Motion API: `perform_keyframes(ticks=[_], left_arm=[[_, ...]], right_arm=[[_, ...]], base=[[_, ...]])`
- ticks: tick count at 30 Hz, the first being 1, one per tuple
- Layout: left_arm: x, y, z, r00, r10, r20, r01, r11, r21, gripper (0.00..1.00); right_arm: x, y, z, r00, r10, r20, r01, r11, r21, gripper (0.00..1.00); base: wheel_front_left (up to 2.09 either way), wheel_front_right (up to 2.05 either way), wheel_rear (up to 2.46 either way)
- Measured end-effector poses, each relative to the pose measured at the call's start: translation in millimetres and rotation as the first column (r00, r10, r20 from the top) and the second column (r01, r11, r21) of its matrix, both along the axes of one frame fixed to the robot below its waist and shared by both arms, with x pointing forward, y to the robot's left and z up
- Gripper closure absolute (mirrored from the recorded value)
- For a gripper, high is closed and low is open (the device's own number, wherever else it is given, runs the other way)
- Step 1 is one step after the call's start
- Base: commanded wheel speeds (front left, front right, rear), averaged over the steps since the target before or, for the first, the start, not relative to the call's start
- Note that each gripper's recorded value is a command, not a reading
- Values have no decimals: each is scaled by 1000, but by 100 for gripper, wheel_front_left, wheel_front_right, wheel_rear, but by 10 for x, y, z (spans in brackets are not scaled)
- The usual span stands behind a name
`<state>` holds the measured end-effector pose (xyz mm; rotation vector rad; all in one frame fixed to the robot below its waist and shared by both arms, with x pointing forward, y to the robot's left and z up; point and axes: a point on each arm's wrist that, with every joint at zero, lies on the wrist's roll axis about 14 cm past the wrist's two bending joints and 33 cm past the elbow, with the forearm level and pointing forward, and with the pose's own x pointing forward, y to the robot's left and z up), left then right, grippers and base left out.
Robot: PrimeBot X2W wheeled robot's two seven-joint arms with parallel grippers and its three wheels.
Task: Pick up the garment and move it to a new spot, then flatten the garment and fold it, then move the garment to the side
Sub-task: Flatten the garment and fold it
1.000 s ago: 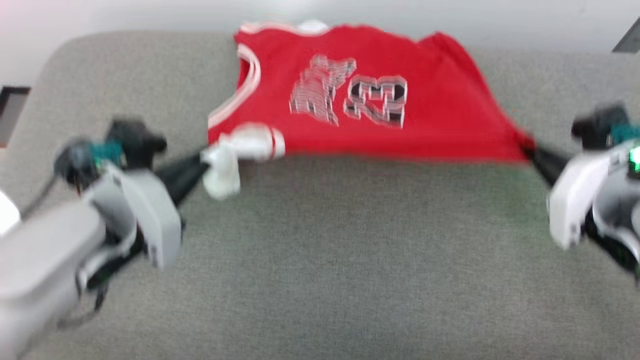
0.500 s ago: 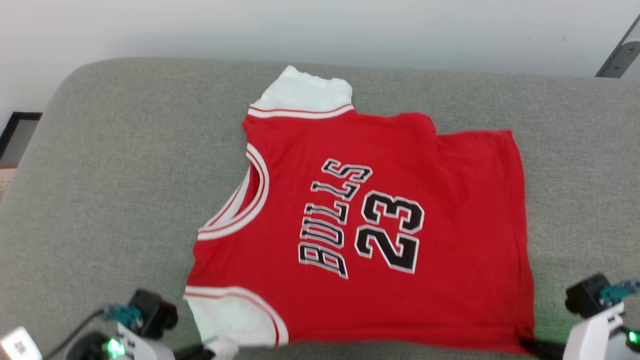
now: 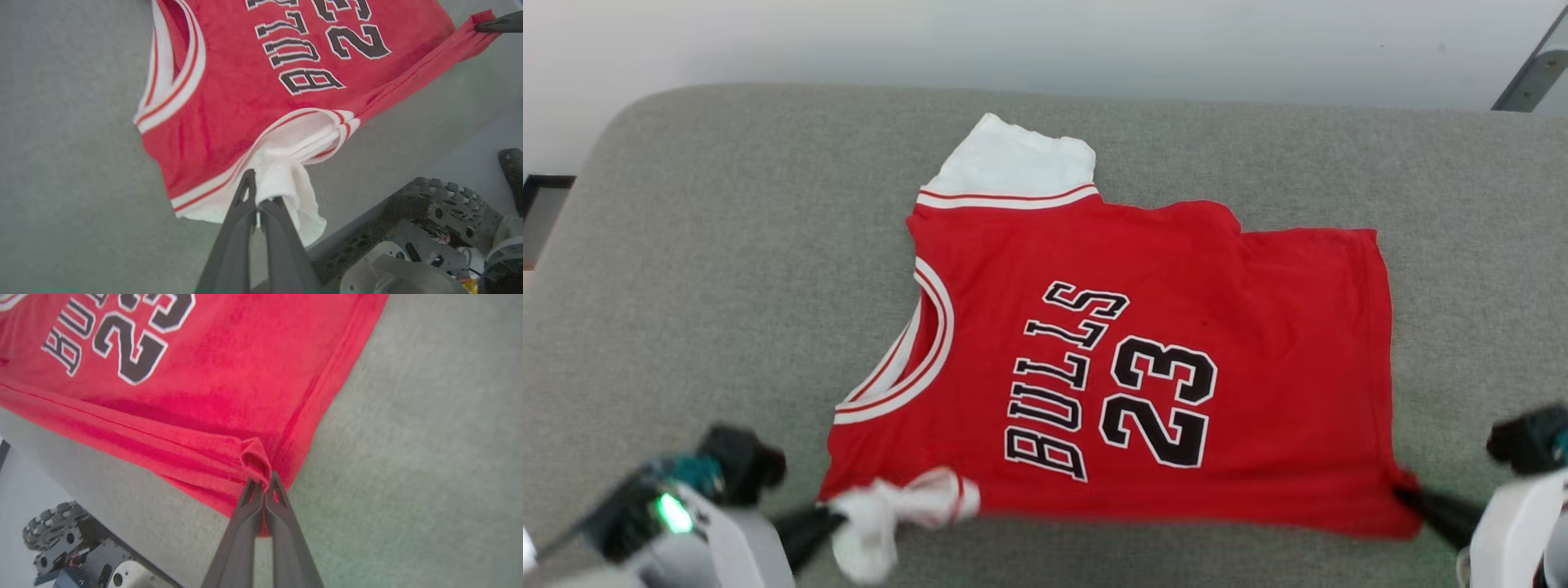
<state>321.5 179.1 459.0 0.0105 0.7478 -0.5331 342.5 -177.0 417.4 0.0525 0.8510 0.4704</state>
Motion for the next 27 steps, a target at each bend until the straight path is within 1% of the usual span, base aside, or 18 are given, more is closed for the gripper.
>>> perform_keyframes(ticks=[3,5,7,9,12,15,19,23,27], left_arm=[[309,40,262,991,-51,122,43,997,65,100],[499,27,414,977,-98,188,79,991,107,100],[712,-18,577,956,-138,258,108,986,128,100],[904,-74,668,938,-176,298,138,980,145,100],[1170,-150,677,924,-212,318,168,973,160,100],[1480,-180,547,930,-222,294,176,969,175,100],[1704,-167,297,948,-207,242,162,968,194,100],[1792,-125,-39,972,-176,159,139,966,219,100],[1758,-175,-318,987,-146,62,130,970,205,100]], right_arm=[[264,-6,221,994,-10,105,12,1000,-16,100],[415,-10,331,987,-19,160,24,999,-27,100],[547,4,404,981,-24,193,30,999,-33,100],[702,14,473,973,-35,228,44,998,-34,100],[882,1,461,969,-46,241,59,997,-49,100],[1072,34,390,969,-48,241,66,996,-64,100],[1174,54,231,976,-49,212,69,994,-86,100],[1255,68,79,981,-43,188,65,991,-114,100],[1278,127,-70,987,-32,155,52,991,-124,100]], base=[[0,0,0],[0,0,0],[0,0,0],[0,0,0],[0,0,0],[0,0,0],[0,0,0],[0,0,0],[0,0,0]])
